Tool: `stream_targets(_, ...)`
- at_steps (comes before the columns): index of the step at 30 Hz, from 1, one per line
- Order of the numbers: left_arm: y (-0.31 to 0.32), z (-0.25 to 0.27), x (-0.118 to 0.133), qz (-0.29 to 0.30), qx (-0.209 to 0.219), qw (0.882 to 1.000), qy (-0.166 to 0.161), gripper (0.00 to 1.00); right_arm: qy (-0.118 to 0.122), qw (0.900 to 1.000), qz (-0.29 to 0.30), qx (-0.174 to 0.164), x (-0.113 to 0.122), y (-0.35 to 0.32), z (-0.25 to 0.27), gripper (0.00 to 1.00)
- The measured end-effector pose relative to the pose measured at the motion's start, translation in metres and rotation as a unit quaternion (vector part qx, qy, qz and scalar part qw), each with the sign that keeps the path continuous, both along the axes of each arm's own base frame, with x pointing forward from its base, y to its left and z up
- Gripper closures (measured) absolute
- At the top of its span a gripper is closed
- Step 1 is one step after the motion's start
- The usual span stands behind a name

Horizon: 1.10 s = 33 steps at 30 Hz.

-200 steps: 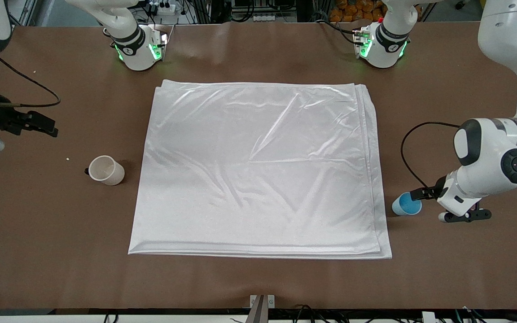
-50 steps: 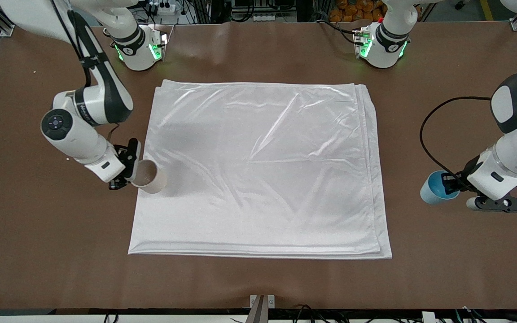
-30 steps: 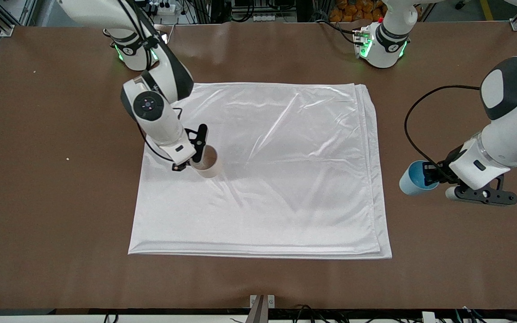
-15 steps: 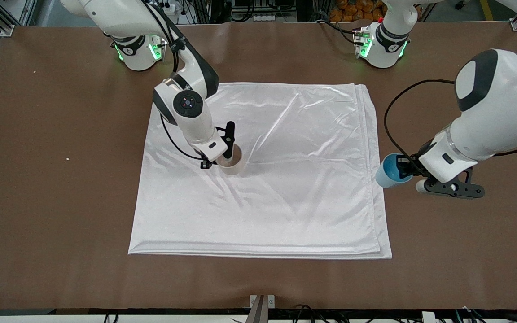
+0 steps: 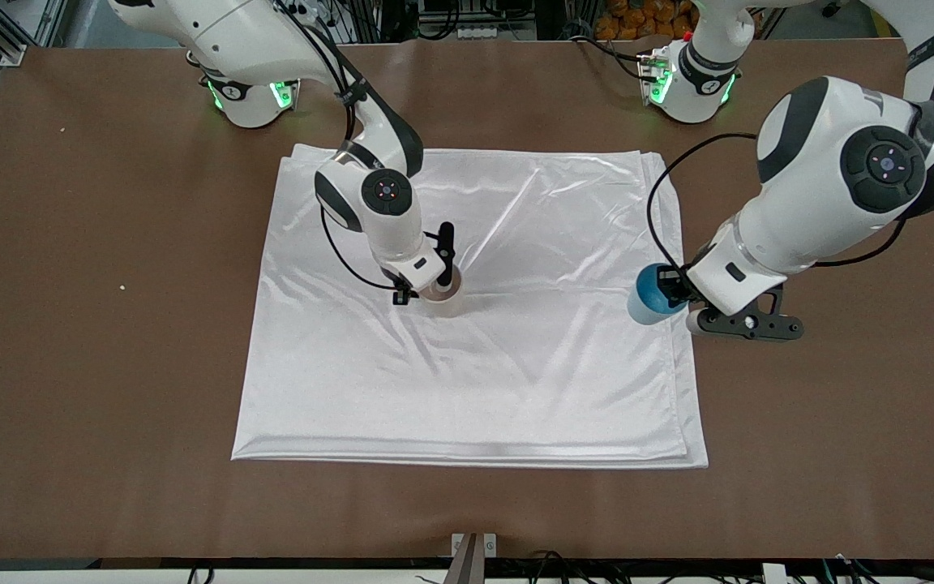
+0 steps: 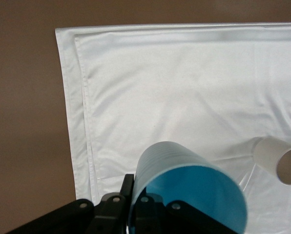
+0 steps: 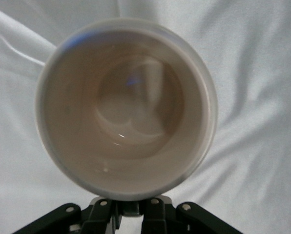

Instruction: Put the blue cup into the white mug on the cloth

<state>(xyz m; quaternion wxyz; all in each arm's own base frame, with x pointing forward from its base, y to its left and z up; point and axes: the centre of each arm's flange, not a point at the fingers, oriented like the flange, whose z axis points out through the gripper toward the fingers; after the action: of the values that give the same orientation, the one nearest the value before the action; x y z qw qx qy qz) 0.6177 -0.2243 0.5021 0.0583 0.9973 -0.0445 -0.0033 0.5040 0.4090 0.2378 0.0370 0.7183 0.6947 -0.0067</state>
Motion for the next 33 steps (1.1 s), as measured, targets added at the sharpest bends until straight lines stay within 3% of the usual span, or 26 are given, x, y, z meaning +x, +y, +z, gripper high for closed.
stream_targets(9,0.0,-0.007,0.002,0.002,0.001,1.0,0.006,0.96,0.002,1.0,0.002,-0.001,-0.001,0.004,-0.005,0.77)
stream_targets(15,-0.017,-0.01,-0.004,0.02,0.002,1.0,0.012,0.96,-0.003,1.0,0.0,0.002,0.003,0.005,0.0,0.52)
stream_targets(18,-0.034,-0.012,-0.01,0.029,0.003,0.999,0.016,0.96,-0.009,1.0,-0.003,0.005,0.008,0.005,0.005,0.33)
stream_targets(26,-0.068,-0.017,-0.025,0.06,0.006,0.998,0.027,0.96,-0.015,1.0,-0.024,-0.004,0.028,-0.01,0.044,0.01)
stream_targets(33,-0.102,-0.02,-0.042,0.093,0.009,0.995,0.035,0.96,-0.025,0.998,-0.06,-0.016,0.043,-0.049,0.126,0.0)
